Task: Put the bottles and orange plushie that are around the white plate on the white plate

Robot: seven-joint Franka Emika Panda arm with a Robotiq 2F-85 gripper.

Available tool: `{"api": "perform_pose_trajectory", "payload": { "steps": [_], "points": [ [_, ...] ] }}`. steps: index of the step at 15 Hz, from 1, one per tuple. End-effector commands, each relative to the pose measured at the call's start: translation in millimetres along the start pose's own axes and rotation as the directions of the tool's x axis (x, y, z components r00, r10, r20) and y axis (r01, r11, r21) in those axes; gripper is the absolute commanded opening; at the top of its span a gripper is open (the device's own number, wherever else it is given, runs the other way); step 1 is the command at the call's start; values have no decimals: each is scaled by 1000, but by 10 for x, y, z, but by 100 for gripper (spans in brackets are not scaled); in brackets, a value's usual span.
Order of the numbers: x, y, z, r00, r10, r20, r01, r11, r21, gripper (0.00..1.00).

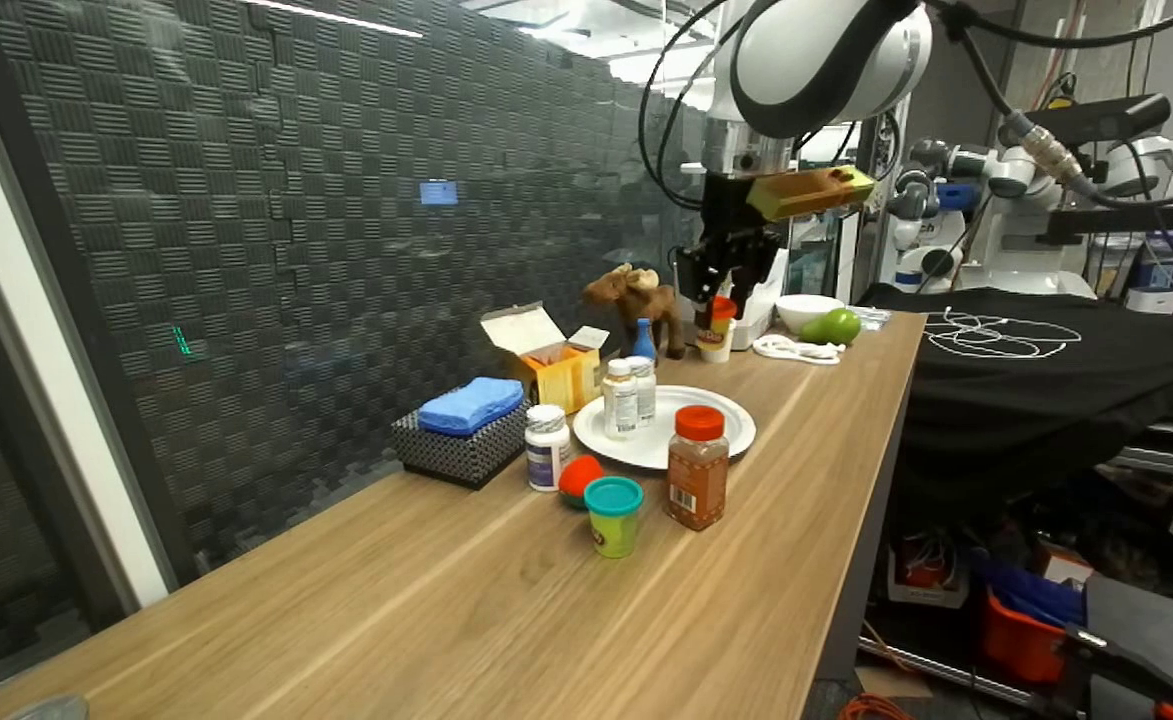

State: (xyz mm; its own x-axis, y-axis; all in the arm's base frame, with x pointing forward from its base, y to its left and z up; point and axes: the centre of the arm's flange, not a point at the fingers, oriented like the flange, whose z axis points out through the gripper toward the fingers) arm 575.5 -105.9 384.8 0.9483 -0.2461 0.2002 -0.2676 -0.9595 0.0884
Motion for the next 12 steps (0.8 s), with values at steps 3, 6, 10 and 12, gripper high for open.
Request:
{"api": "perform_pose_trajectory", "payload": {
  "steps": [3, 6, 10, 12],
  "points": [
    [175, -139, 291, 998, -62, 13, 61, 995, 81, 28],
    [220, -174, 461, 996, -82, 33, 77, 989, 125, 28],
    [328, -209, 652, 992, -121, 38, 115, 983, 140, 28],
    [366, -204, 723, 989, -140, 40, 134, 982, 135, 28]
  ]
}}
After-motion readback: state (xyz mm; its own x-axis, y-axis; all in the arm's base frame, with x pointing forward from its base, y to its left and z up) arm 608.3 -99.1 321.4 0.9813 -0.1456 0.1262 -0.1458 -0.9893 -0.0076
